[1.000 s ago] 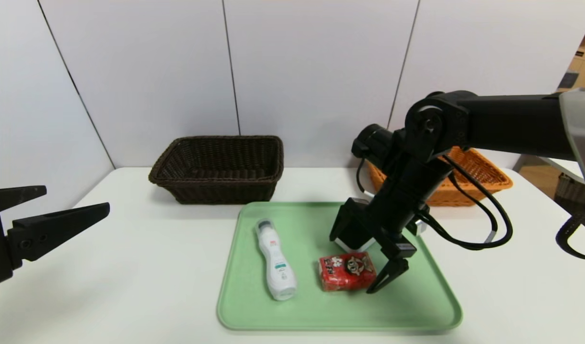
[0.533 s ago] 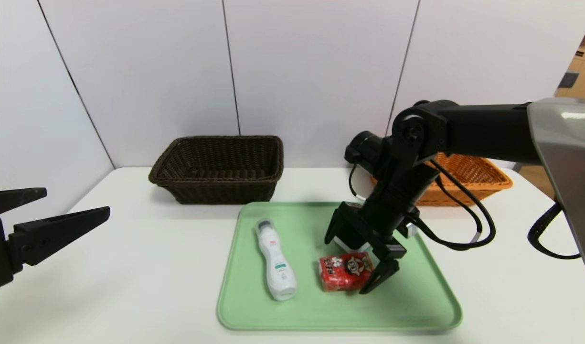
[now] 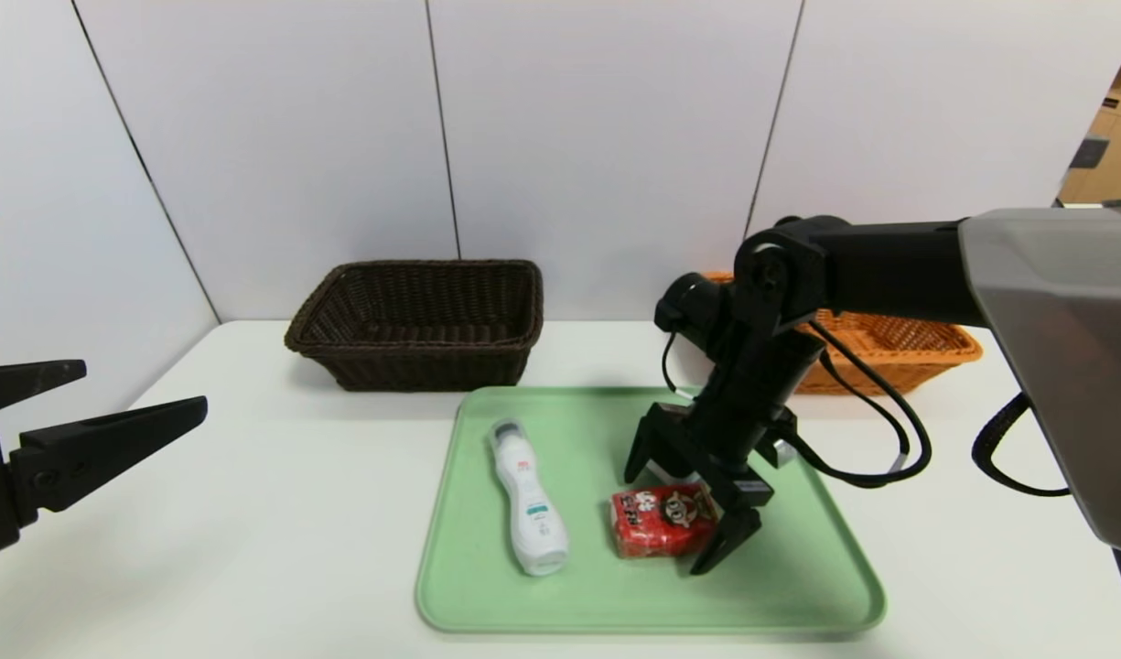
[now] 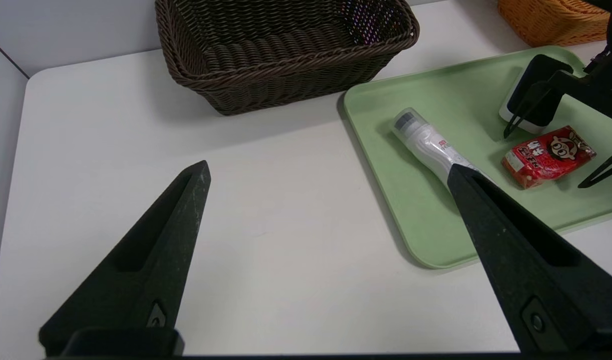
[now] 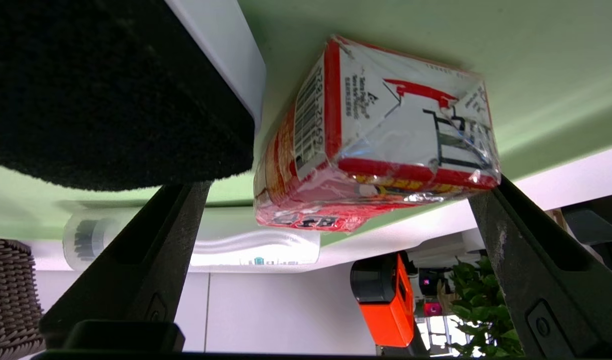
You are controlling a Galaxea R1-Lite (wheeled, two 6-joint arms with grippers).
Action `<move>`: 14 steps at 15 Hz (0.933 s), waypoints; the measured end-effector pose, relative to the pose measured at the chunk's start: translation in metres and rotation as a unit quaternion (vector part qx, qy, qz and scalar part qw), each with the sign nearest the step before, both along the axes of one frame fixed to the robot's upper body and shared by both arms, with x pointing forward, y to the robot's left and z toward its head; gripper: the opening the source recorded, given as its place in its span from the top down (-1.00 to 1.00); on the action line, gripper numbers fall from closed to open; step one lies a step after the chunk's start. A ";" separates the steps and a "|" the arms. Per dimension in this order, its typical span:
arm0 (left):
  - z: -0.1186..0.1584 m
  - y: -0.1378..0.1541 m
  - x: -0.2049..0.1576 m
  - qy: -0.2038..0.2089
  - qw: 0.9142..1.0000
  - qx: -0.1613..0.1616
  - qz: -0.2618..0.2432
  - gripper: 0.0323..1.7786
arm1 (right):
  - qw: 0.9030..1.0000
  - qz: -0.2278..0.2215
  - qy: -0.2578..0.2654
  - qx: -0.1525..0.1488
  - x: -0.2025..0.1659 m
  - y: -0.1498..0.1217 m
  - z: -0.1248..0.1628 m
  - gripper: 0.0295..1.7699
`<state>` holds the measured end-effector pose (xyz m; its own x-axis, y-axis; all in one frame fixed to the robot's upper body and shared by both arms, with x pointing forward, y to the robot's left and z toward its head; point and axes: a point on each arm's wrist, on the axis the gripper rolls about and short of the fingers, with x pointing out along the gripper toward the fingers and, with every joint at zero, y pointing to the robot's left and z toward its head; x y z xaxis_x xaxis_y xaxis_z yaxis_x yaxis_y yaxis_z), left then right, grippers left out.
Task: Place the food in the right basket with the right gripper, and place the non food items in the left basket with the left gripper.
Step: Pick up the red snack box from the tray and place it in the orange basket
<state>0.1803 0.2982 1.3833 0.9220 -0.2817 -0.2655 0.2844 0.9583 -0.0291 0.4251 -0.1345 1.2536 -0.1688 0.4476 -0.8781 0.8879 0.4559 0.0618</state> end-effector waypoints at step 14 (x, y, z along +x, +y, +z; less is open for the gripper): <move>0.003 0.000 0.000 -0.005 1.000 -0.002 0.000 -0.90 | 1.000 0.027 0.005 -0.005 -0.005 0.007 -0.003 0.48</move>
